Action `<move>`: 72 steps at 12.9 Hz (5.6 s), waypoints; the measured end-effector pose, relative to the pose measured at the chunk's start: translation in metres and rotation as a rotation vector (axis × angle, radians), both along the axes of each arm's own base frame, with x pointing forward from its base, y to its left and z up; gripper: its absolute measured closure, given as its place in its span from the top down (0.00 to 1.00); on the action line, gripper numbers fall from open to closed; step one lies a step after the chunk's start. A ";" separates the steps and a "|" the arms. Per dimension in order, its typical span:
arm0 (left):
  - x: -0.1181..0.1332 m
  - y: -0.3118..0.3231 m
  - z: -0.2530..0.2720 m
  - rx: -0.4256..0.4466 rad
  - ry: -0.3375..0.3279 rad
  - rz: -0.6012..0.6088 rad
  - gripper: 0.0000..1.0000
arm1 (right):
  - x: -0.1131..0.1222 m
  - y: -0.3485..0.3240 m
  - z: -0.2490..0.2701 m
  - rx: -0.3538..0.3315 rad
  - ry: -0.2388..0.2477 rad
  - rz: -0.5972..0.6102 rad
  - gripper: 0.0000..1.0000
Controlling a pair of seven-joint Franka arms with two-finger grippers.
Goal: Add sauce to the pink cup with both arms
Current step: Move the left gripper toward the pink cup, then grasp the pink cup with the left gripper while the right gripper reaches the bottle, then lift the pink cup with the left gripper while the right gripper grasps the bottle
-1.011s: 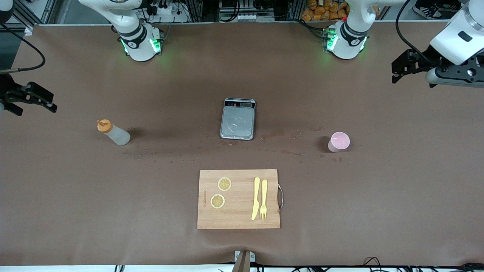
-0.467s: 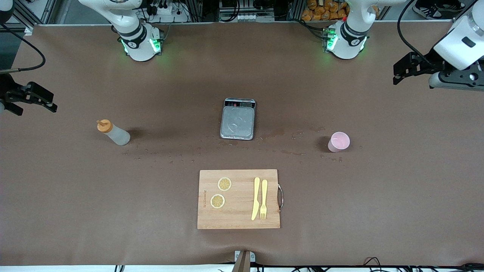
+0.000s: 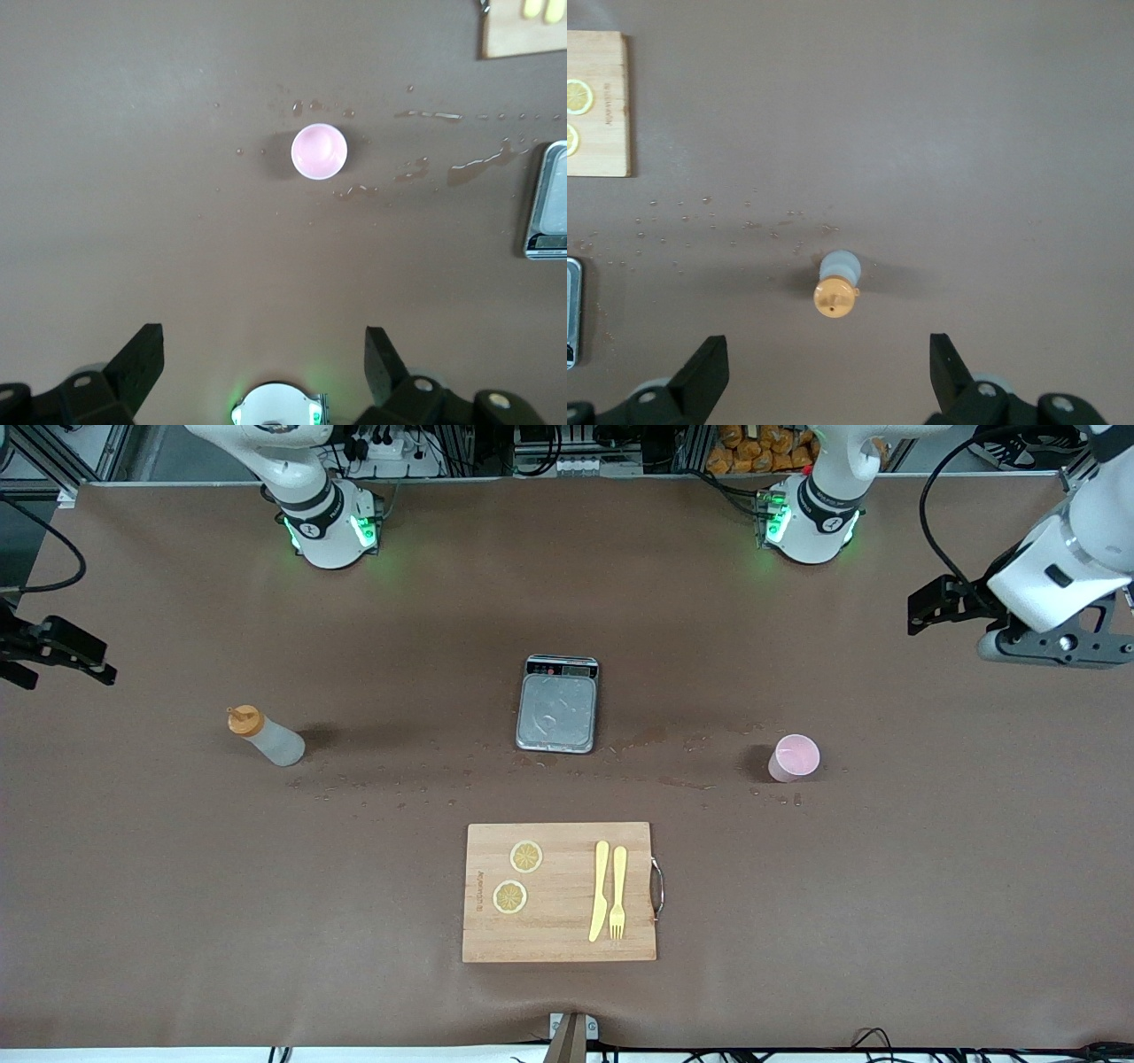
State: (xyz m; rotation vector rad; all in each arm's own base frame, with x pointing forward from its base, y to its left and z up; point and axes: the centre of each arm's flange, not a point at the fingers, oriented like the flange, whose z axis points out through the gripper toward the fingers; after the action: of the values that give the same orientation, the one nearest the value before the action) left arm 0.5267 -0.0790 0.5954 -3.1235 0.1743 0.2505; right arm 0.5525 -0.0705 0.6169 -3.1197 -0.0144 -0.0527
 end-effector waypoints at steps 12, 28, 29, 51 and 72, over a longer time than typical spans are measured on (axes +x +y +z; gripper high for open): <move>-0.004 0.011 -0.148 0.006 0.041 0.022 1.00 | 0.002 -0.051 -0.077 0.128 0.311 -0.837 1.00; 0.038 0.047 -0.291 -0.125 0.115 0.199 1.00 | -0.055 -0.189 -0.296 0.674 1.007 -1.537 1.00; 0.040 0.050 -0.297 -0.125 0.115 0.206 1.00 | -0.060 -0.194 -0.311 0.712 1.040 -1.551 1.00; 0.050 0.000 -0.367 -0.135 0.083 0.261 0.74 | -0.078 -0.166 -0.495 0.993 0.986 -1.418 1.00; 0.067 -0.040 -0.280 -0.149 0.033 0.264 0.03 | -0.070 -0.116 -0.510 1.007 0.966 -1.354 0.63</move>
State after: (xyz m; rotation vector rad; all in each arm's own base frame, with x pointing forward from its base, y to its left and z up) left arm 0.5942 -0.1187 0.3157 -3.2867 -0.2333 0.3034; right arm 0.4826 -0.1866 0.1070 -1.4207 1.4603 0.9818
